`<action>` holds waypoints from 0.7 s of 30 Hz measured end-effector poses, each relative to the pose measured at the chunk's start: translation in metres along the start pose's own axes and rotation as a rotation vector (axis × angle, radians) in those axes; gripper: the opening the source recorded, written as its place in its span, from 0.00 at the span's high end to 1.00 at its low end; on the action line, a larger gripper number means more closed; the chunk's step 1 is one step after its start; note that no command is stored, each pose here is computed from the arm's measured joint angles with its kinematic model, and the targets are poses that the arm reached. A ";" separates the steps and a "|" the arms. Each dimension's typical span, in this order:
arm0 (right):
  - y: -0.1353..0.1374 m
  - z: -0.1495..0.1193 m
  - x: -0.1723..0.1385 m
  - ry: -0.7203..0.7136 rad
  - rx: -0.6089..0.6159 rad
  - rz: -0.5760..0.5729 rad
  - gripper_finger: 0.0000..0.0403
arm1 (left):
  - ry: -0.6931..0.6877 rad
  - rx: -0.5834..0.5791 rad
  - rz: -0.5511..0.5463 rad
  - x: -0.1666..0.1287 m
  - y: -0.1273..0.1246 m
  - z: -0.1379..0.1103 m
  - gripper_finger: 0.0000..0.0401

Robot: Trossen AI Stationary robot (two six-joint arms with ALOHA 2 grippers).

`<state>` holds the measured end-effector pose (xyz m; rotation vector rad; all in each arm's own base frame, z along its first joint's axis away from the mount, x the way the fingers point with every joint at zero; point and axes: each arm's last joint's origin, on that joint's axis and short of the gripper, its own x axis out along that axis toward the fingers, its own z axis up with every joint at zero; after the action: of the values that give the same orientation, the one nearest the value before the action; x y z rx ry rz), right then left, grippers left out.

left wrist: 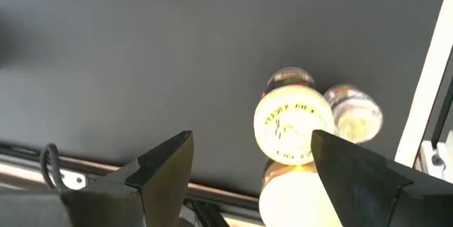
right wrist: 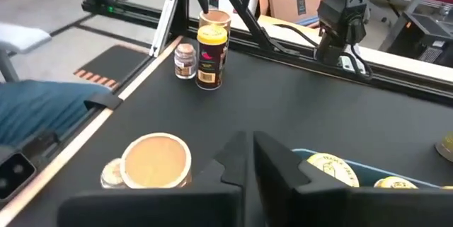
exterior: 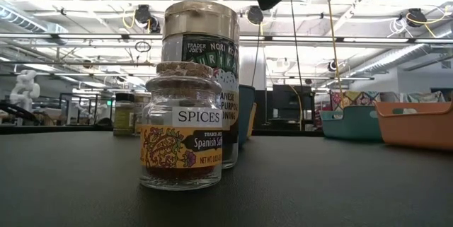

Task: Sort spices by type
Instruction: Put the yellow seasoning bottle into the dark blue bin

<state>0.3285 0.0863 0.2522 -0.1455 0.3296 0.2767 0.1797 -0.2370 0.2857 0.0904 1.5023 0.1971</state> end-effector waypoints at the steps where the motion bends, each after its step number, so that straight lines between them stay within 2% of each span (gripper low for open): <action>1: 0.000 0.000 0.000 -0.001 0.000 0.000 0.97 | 0.012 0.001 -0.002 0.002 0.000 -0.001 0.29; 19: -0.001 -0.002 0.000 0.022 0.013 -0.003 1.00 | -0.059 0.008 -0.124 0.005 -0.013 0.006 0.29; 21: -0.001 -0.002 0.000 0.022 0.013 -0.003 1.00 | -0.050 0.011 -0.111 0.011 -0.013 0.005 0.29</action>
<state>0.3279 0.0853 0.2504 -0.1368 0.3526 0.2702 0.1867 -0.2469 0.2727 0.0209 1.4543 0.0965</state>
